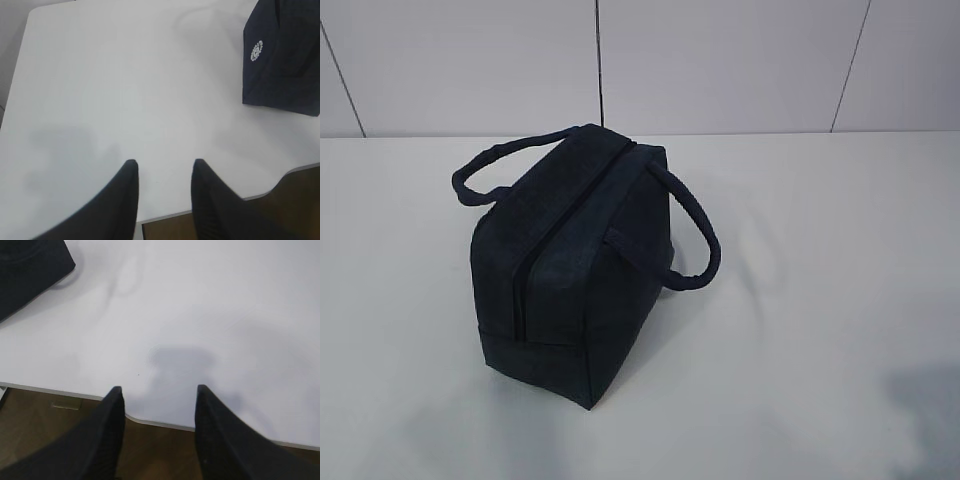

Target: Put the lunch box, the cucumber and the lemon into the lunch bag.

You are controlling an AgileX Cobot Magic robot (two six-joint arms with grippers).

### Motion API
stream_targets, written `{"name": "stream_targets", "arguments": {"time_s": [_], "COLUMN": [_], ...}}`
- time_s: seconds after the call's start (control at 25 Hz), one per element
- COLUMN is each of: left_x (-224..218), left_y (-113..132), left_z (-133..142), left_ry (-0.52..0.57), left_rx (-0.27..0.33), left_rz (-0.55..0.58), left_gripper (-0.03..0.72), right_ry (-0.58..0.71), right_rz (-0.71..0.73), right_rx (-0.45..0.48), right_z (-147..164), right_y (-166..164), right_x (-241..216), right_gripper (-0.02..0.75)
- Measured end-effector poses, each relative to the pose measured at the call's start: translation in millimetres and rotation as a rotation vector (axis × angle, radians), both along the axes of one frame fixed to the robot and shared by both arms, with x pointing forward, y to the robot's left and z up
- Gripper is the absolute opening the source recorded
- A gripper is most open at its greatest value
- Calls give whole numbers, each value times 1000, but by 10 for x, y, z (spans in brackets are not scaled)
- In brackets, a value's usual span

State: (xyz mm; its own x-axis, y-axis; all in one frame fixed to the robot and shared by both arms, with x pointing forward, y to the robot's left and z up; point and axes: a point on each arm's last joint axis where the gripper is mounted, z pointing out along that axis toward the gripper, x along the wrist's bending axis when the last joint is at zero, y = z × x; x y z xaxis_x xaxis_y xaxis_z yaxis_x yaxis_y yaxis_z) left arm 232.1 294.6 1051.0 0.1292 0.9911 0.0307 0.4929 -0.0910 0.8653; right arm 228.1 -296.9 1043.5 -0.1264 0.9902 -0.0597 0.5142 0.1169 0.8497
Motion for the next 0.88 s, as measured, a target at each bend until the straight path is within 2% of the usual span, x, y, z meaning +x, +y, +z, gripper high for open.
{"name": "stream_targets", "arguments": {"time_s": [0.88], "left_x": [0], "left_y": [0], "left_z": [0], "left_ry": [0], "left_rx": [0], "left_rz": [0], "left_gripper": [239], "right_ry": [-1], "right_rz": [0], "right_rx": [0], "right_z": [1], "right_y": [0], "right_x": [0], "right_gripper": [348]}}
